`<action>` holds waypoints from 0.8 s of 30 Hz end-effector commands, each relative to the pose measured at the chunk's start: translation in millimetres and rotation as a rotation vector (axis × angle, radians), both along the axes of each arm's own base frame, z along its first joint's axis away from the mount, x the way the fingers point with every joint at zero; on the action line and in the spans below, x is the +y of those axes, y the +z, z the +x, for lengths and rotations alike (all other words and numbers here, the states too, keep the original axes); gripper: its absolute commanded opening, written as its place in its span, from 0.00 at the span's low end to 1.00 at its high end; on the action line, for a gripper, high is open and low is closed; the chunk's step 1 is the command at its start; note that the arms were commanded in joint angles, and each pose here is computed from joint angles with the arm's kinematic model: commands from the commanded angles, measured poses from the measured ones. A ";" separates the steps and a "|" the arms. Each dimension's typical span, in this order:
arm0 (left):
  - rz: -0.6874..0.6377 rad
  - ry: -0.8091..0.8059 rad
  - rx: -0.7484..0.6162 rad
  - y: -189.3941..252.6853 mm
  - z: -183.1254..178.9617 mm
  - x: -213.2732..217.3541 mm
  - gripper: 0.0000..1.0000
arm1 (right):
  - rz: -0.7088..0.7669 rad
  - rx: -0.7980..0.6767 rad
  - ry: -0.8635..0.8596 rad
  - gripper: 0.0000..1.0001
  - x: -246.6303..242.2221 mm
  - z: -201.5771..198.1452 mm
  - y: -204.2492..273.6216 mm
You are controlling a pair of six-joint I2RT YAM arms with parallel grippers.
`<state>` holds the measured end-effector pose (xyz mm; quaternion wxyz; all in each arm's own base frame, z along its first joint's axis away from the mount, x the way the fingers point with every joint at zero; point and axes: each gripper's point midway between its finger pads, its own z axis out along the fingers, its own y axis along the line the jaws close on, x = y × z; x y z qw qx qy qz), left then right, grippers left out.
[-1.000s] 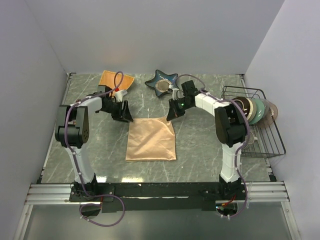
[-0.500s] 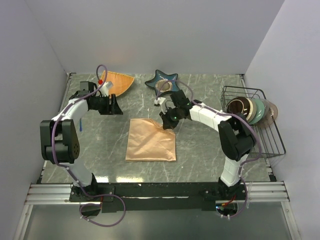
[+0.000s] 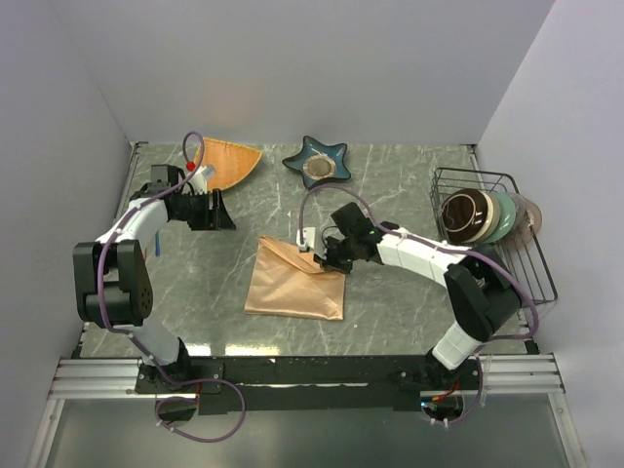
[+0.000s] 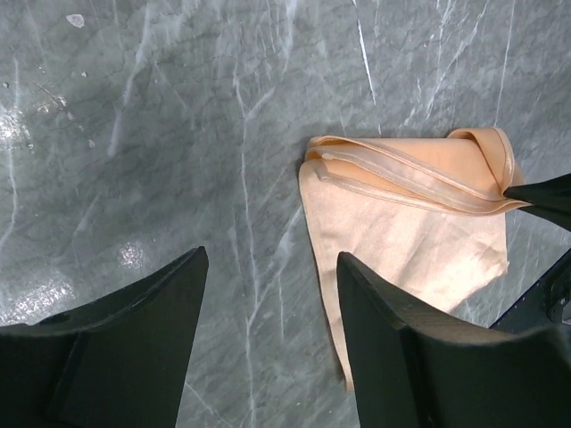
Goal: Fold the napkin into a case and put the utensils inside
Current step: Fold the lower triangle-folded napkin at the center of the board.
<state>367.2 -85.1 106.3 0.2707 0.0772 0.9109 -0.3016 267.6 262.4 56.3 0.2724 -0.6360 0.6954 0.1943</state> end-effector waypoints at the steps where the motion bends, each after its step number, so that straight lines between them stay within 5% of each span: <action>1: -0.007 -0.016 -0.038 15.3 -6.9 -0.5 0.65 | 0.026 -0.186 0.130 0.00 -0.6 5.2 21.2; 9: 0.006 -0.160 -0.120 25.7 -21.7 -7.6 0.56 | 0.052 -0.307 0.281 0.00 -12.3 -17.2 24.7; 15: 0.103 -0.353 -0.320 38.0 -27.5 -17.0 0.61 | 0.051 -0.357 0.370 0.00 -20.4 -31.9 14.9; 21: 0.273 -0.756 -0.651 46.4 -20.8 -66.8 0.66 | 0.061 -0.401 0.410 0.00 -19.0 -33.4 14.0; 24: 0.316 -0.882 -0.700 41.9 -10.4 -95.6 0.65 | 0.057 -0.410 0.418 0.00 -21.0 -34.0 14.2</action>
